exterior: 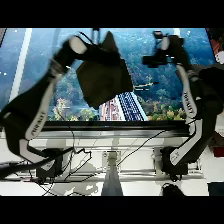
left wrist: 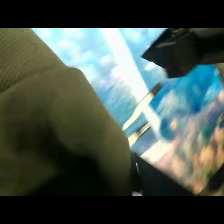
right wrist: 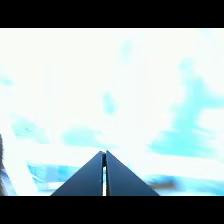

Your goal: Fold the clothes and pants, and hang the long-sleeved shirts on hangers.

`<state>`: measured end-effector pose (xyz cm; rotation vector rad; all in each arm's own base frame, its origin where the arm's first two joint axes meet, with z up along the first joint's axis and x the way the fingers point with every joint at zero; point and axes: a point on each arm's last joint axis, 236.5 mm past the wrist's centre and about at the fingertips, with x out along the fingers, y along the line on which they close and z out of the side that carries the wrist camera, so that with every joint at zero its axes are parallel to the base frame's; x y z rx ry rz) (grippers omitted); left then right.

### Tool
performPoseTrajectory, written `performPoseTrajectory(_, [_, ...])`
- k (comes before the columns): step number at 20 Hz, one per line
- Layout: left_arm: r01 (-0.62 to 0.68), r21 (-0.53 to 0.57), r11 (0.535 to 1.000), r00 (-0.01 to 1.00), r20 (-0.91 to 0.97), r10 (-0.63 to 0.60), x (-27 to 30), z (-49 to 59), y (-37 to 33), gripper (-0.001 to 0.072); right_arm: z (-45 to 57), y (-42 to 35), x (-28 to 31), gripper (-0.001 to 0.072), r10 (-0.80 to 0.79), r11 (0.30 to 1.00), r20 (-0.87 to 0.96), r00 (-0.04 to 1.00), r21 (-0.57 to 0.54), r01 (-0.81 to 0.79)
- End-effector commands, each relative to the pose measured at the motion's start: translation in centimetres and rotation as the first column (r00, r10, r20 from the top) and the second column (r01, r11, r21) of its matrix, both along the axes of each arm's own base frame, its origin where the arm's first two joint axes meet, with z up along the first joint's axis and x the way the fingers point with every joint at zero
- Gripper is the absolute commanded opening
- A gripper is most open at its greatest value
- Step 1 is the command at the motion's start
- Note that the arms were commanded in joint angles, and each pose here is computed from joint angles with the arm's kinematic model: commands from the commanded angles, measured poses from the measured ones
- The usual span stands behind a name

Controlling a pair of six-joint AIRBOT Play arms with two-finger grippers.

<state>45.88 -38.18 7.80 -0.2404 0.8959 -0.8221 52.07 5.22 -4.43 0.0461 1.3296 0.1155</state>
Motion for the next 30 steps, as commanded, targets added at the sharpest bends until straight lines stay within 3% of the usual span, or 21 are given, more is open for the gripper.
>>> performPoseTrajectory(1, [-0.011, -0.024, 1.000, 0.999, 0.044, 0.012, 0.1, -3.3, -4.8, 0.0696, 1.4, -3.4, -1.4, 0.0033, 0.073, 0.970, -0.016, 0.997, 0.236, -0.067])
performPoseTrajectory(2, [-0.002, 0.012, 1.000, 0.998, 0.065, 0.001, 0.2, -3.6, -4.3, 0.0702, 2.2, -3.5, -0.4, 0.0173, 0.030, 0.955, 0.027, 0.999, 0.295, -0.037])
performPoseTrajectory(3, [-0.004, 0.053, 0.999, 0.996, 0.093, -0.001, 0.8, -3.5, -3.1, 0.0701, 2.6, -3.5, 0.3, 0.0457, -0.002, 0.945, 0.052, 0.999, 0.327, -0.015])
performPoseTrajectory(4, [-0.010, 0.089, 0.996, 0.993, 0.118, 0.000, 1.5, -3.1, -1.6, 0.0700, 2.9, -3.5, 0.8, 0.0562, -0.037, 0.938, 0.060, 0.998, 0.345, 0.014])
performPoseTrajectory(7, [-0.054, 0.157, 0.986, 0.986, 0.161, 0.029, 3.2, -0.3, 3.9, 0.0698, 2.6, -0.1, 1.3, 0.0561, -0.030, 0.899, 0.048, 0.998, 0.437, 0.006])
performPoseTrajectory(11, [-0.099, 0.164, 0.981, 0.986, 0.151, 0.075, 3.4, 3.4, 9.3, 0.0697, -0.1, 9.0, 0.9, 0.0563, 0.035, 0.774, -0.043, 0.998, 0.633, 0.000])
performPoseTrajectory(14, [-0.100, 0.178, 0.979, 0.989, 0.128, 0.078, 2.8, 4.2, 11.1, 0.0696, -4.5, 15.9, -1.2, 0.0693, 0.098, 0.734, -0.164, 0.982, 0.678, 0.040])
performPoseTrajectory(15, [-0.089, 0.185, 0.979, 0.991, 0.115, 0.068, 2.4, 4.1, 11.1, 0.0696, -6.1, 18.0, -2.1, 0.0691, 0.102, 0.737, -0.212, 0.972, 0.672, 0.069])
performPoseTrajectory(17, [-0.073, 0.197, 0.978, 0.994, 0.094, 0.055, 1.9, 3.7, 11.2, 0.0696, -7.4, 21.9, -3.1, 0.0517, 0.089, 0.719, -0.279, 0.956, 0.683, 0.132])
performPoseTrajectory(18, [-0.067, 0.200, 0.977, 0.995, 0.087, 0.051, 1.7, 3.6, 11.2, 0.0697, -7.1, 23.8, -3.1, 0.0505, 0.099, 0.708, -0.259, 0.961, 0.696, 0.115])
performPoseTrajectory(19, [-0.063, 0.203, 0.977, 0.996, 0.081, 0.047, 1.5, 3.5, 11.2, 0.0697, -6.6, 25.3, -3.2, 0.0416, 0.121, 0.708, -0.227, 0.966, 0.702, 0.076])
performPoseTrajectory(20, [-0.062, 0.205, 0.977, 0.996, 0.078, 0.047, 1.5, 3.4, 11.2, 0.0696, -6.0, 26.6, -3.2, 0.0198, 0.150, 0.708, -0.183, 0.972, 0.706, 0.024])
performPoseTrajectory(21, [-0.062, 0.205, 0.977, 0.996, 0.078, 0.047, 1.5, 3.4, 11.3, 0.0696, -5.1, 27.8, -3.0, 0.0034, 0.184, 0.703, -0.125, 0.975, 0.710, -0.041])
performPoseTrajectory(24, [-0.073, 0.209, 0.975, 0.993, 0.108, 0.051, 1.3, 4.9, 12.0, 0.0684, -0.7, 29.0, -1.8, 0.0030, 0.276, 0.686, 0.044, 0.960, 0.691, -0.229])
performPoseTrajectory(25, [-0.094, 0.221, 0.971, 0.987, 0.148, 0.062, 1.3, 6.4, 12.9, 0.0621, 0.9, 28.1, -1.1, 0.0031, 0.287, 0.706, 0.092, 0.953, 0.653, -0.275])
performPoseTrajectory(26, [-0.120, 0.236, 0.964, 0.977, 0.201, 0.073, 1.2, 8.3, 14.2, 0.0553, 2.4, 26.5, -0.3, 0.0030, 0.284, 0.739, 0.137, 0.949, 0.599, -0.307])
performPoseTrajectory(30, [-0.251, 0.271, 0.929, 0.902, 0.414, 0.123, -0.5, 16.7, 19.6, 0.0540, 10.4, 16.0, 2.9, 0.0030, 0.180, 0.889, 0.282, 0.942, 0.363, -0.279])
